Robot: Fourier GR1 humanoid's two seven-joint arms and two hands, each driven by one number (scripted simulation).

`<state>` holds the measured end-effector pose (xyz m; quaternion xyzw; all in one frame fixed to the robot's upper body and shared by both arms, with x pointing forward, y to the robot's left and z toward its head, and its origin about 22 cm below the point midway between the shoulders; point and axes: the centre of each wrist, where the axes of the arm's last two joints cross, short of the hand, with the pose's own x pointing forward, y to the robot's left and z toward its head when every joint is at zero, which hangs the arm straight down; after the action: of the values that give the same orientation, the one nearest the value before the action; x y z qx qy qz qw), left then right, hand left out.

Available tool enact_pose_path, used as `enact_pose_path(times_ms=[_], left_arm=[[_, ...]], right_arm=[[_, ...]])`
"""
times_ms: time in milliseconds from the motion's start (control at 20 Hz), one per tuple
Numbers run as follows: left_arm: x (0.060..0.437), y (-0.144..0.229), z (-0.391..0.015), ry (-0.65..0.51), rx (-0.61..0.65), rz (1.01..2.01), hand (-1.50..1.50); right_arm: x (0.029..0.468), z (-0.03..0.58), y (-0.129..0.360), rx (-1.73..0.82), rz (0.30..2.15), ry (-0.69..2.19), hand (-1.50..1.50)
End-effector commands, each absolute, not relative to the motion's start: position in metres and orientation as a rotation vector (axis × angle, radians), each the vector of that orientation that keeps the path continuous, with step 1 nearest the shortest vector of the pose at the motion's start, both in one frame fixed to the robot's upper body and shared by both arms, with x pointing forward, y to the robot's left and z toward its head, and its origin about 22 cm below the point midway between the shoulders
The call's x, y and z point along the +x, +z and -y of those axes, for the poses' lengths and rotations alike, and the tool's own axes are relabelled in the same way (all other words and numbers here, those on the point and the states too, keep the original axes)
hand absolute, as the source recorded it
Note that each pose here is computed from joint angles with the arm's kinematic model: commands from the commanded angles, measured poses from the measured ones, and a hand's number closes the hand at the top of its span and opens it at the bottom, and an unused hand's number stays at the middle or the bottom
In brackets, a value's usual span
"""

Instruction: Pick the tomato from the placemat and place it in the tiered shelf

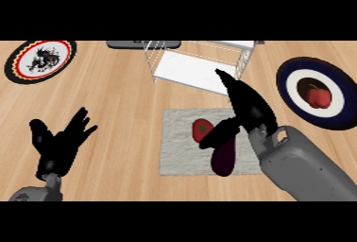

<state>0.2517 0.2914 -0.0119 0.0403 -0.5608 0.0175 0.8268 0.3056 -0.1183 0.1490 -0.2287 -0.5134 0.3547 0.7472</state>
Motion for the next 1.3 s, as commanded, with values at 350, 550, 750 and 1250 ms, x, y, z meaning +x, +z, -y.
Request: enact_pose_path(times_ms=[350, 550, 750, 1250], left_arm=[[0.247, -0.023, -0.297, 0.041, 0.086, 1.120, 0.00], [0.253, -0.026, -0.308, 0.056, 0.086, 1.109, 0.00], [0.252, -0.019, -0.286, 0.040, 0.083, 1.105, 0.00], [0.243, -0.018, -0.295, 0.043, 0.103, 1.113, 0.00]], right_arm=[[0.299, 0.074, 0.122, -0.638, 0.961, 0.807, -1.50], [0.290, 0.067, 0.134, -0.649, 0.966, 0.805, -1.50], [0.298, 0.088, 0.109, -0.656, 0.958, 0.798, -1.50], [0.304, 0.087, 0.077, -0.736, 0.880, 0.803, -1.50]])
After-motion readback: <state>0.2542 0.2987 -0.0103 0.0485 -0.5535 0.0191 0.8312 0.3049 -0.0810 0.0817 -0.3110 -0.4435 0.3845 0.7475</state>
